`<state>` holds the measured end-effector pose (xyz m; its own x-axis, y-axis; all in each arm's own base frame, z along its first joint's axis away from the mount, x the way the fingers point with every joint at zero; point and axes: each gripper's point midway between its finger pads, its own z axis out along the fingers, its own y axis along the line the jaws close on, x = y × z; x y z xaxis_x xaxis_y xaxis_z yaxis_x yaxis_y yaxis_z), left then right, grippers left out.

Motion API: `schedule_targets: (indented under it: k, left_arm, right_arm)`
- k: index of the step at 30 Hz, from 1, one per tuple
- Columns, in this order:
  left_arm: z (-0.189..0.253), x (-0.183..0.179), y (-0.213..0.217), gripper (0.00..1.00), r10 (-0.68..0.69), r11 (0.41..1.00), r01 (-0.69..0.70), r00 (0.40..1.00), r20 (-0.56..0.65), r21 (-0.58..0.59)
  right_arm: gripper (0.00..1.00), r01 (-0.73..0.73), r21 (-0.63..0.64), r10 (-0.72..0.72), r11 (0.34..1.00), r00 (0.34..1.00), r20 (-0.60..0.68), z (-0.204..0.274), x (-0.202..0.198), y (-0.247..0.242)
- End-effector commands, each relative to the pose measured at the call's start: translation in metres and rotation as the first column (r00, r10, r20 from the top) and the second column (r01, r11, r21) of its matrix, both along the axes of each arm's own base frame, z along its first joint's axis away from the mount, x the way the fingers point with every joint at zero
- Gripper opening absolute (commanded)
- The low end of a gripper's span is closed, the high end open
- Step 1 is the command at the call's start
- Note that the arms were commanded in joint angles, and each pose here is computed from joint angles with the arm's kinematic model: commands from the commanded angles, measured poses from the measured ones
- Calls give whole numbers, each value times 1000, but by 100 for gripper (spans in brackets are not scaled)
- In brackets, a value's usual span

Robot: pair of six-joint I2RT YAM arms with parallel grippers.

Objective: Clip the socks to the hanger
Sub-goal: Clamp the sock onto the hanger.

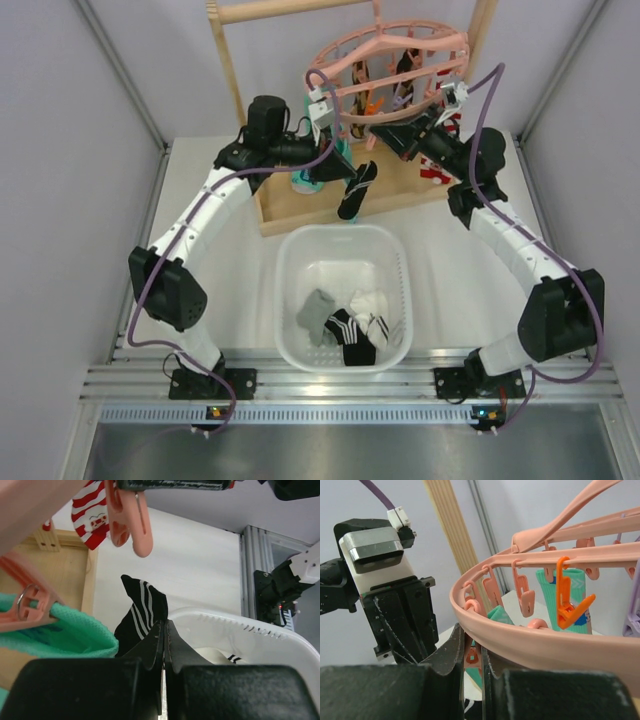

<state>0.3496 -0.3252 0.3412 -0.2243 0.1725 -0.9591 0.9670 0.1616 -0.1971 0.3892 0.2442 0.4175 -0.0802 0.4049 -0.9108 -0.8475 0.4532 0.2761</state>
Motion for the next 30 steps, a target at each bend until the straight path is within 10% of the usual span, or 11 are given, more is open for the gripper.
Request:
schedule_targets:
  k: [1, 30]
  left_arm:
    - [29, -15, -8, 0, -126, 987, 129, 991, 41, -91]
    - [40, 25, -14, 0, -177, 965, 154, 980, -92, -212]
  right_arm:
    - [0, -79, -40, 84, 996, 988, 128, 20, -13, 8]
    - [0, -108, -63, 115, 992, 985, 129, 15, -12, 10]
